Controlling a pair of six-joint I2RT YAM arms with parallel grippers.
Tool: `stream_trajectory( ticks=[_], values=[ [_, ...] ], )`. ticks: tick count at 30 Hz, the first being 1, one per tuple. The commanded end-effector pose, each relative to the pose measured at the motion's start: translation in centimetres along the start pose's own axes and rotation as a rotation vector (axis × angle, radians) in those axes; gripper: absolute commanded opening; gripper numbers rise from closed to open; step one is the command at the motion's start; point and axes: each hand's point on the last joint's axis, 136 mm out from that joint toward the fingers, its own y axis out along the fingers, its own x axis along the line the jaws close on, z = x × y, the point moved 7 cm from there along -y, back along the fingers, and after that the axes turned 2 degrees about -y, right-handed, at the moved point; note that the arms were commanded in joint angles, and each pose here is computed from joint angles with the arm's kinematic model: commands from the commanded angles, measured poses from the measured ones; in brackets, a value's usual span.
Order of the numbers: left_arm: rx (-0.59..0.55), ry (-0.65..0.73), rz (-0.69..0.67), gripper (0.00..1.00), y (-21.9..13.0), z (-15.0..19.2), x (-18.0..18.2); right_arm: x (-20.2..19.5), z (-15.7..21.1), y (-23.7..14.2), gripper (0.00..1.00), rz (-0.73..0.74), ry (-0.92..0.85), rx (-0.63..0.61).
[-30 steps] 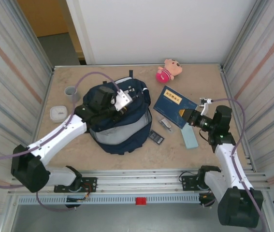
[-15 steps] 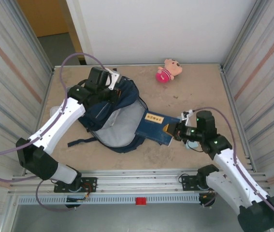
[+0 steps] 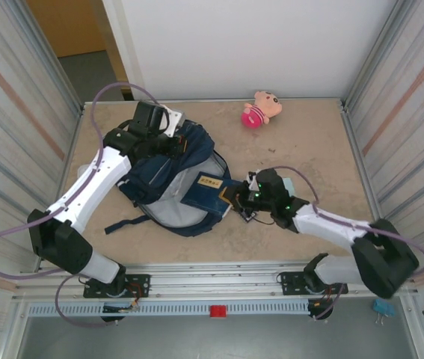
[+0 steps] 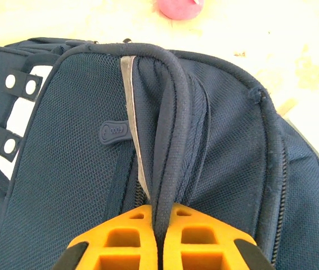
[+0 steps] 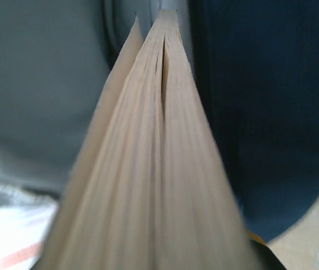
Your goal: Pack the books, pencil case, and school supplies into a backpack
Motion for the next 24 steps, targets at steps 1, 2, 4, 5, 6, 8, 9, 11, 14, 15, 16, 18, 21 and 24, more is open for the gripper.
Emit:
stream_trajectory(
  ticks=[1, 2, 4, 5, 6, 8, 9, 11, 14, 15, 16, 18, 21, 24],
  values=[
    [-0.154, -0.003, 0.074, 0.0, -1.9, -3.3, -0.8, 6.4, -1.1, 1.7, 0.0, -0.279, -0.056, -0.074],
    [-0.156, -0.006, 0.074, 0.0, -1.9, -3.3, -0.7, 6.6, -1.1, 2.5, 0.0, -0.294, -0.052, -0.065],
    [-0.157, -0.012, 0.071, 0.0, -2.0, -3.4, -0.4, 7.1, -0.9, 4.1, 0.0, -0.321, -0.053, -0.054],
    [-0.157, -0.015, 0.069, 0.0, -2.0, -3.4, -0.2, 7.2, -0.8, 4.6, 0.0, -0.324, -0.051, -0.05],
    [-0.158, -0.02, 0.071, 0.0, -2.1, -3.4, 0.0, 7.2, -0.8, 5.1, 0.0, -0.324, -0.047, -0.053],
    [-0.163, -0.025, 0.076, 0.0, -2.3, -3.4, 0.1, 6.9, -0.9, 5.9, 0.0, -0.312, -0.039, -0.072],
    [-0.166, -0.026, 0.079, 0.0, -2.4, -3.5, 0.2, 6.8, -1.2, 6.4, 0.0, -0.303, -0.034, -0.091],
    [-0.176, -0.028, 0.092, 0.0, -2.7, -3.6, 0.1, 6.9, -1.6, 7.5, 0.0, -0.289, -0.034, -0.132],
    [-0.193, -0.04, 0.126, 0.0, -3.0, -3.8, -0.1, 6.7, -2.3, 10.1, 0.0, -0.252, -0.051, -0.198],
    [-0.198, -0.043, 0.14, 0.0, -3.1, -3.9, -0.3, 6.4, -2.6, 11.1, 0.0, -0.236, -0.045, -0.21],
    [-0.203, -0.044, 0.147, 0.0, -3.2, -4.0, -0.4, 6.4, -2.8, 11.8, 0.0, -0.239, -0.045, -0.224],
    [-0.213, -0.047, 0.16, 0.0, -3.4, -4.1, -0.5, 5.8, -3.4, 13.5, 0.0, -0.222, -0.04, -0.255],
    [-0.217, -0.042, 0.174, 0.0, -3.6, -4.2, -0.7, 5.8, -3.7, 15.0, 0.0, -0.187, -0.066, -0.294],
    [-0.215, -0.039, 0.174, 0.0, -3.6, -4.2, -0.7, 5.3, -4.1, 16.2, 0.0, -0.127, -0.068, -0.333]
  ],
)
